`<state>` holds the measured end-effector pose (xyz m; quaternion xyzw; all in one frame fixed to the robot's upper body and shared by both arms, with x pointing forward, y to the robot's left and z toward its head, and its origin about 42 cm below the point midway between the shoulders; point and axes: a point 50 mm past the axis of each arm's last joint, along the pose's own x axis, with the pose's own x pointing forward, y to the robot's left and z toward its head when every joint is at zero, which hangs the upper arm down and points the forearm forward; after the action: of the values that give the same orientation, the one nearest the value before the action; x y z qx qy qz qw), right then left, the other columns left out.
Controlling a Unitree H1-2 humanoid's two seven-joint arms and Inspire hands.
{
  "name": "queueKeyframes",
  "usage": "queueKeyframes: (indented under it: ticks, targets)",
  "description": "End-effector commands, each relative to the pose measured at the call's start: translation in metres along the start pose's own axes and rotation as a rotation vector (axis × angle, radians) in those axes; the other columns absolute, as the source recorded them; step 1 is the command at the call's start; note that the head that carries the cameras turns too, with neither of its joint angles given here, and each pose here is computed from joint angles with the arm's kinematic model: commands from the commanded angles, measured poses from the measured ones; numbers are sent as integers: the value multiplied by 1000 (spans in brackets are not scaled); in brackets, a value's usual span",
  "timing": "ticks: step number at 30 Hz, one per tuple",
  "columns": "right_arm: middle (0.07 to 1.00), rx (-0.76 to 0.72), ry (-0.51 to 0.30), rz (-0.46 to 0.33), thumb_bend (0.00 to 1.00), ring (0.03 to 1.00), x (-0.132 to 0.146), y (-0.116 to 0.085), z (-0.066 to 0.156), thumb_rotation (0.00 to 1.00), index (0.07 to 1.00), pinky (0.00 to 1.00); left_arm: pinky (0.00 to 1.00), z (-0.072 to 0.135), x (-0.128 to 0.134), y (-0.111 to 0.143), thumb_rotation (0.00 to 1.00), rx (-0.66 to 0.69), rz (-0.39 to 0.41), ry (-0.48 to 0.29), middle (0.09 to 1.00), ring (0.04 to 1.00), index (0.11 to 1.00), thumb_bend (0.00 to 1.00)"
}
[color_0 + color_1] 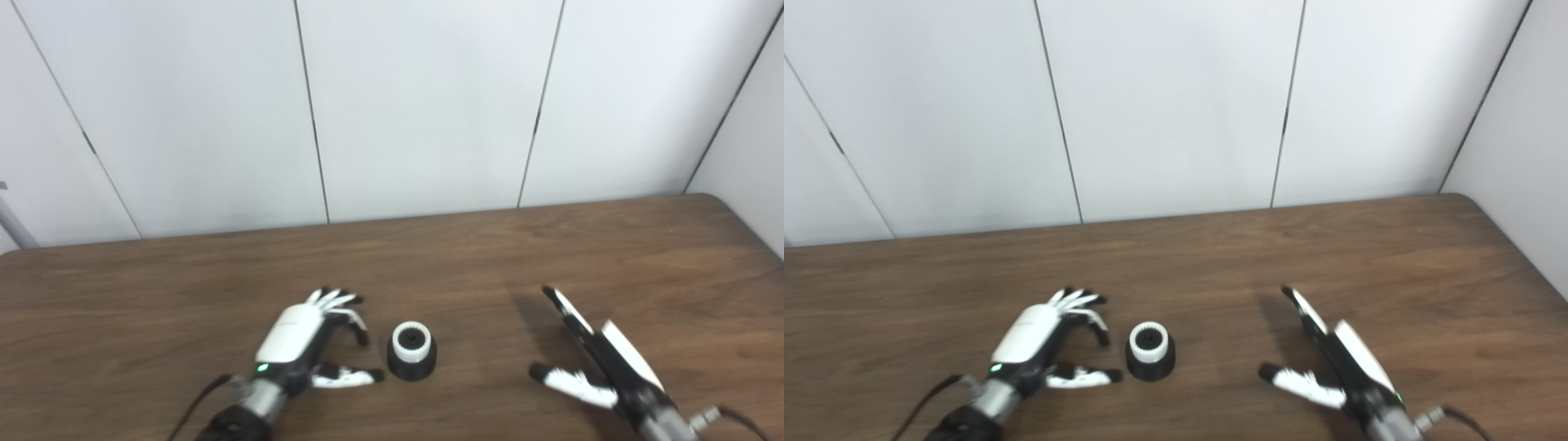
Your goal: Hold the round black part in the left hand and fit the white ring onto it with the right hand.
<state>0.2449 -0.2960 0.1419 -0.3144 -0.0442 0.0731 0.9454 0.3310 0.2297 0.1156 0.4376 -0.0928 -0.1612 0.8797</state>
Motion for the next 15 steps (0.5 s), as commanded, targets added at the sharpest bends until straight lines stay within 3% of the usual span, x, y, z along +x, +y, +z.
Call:
queueKeyframes:
  ticks: [1, 3, 7, 9, 11, 15]
  targets:
    - [1000, 51, -52, -36, 728, 990, -4, -1, 4, 750, 1000, 889, 1000, -31, -30, 34, 340, -25, -11, 122, 896, 931, 635, 823]
    - [1000, 111, -27, -39, 678, 996, -14, 5, -1, 711, 1000, 896, 1000, -37, -49, 54, 366, -88, -51, 145, 912, 940, 652, 839]
    - [1000, 175, 18, -38, 621, 1000, -25, 13, -3, 673, 1000, 947, 940, -43, -88, 98, 241, -236, -203, 171, 917, 969, 549, 864]
    - [1000, 182, 21, -40, 599, 1000, -27, 15, -3, 667, 1000, 949, 910, -41, -103, 115, 229, -273, -263, 184, 914, 953, 578, 871]
    - [1000, 184, 23, -46, 555, 1000, -28, 16, -2, 647, 1000, 937, 885, -39, -116, 128, 229, -307, -288, 201, 906, 931, 680, 855]
    - [1000, 214, 20, -47, 475, 1000, -30, 17, 2, 587, 1000, 933, 915, -44, -138, 127, 213, -419, -137, 208, 894, 921, 775, 783]
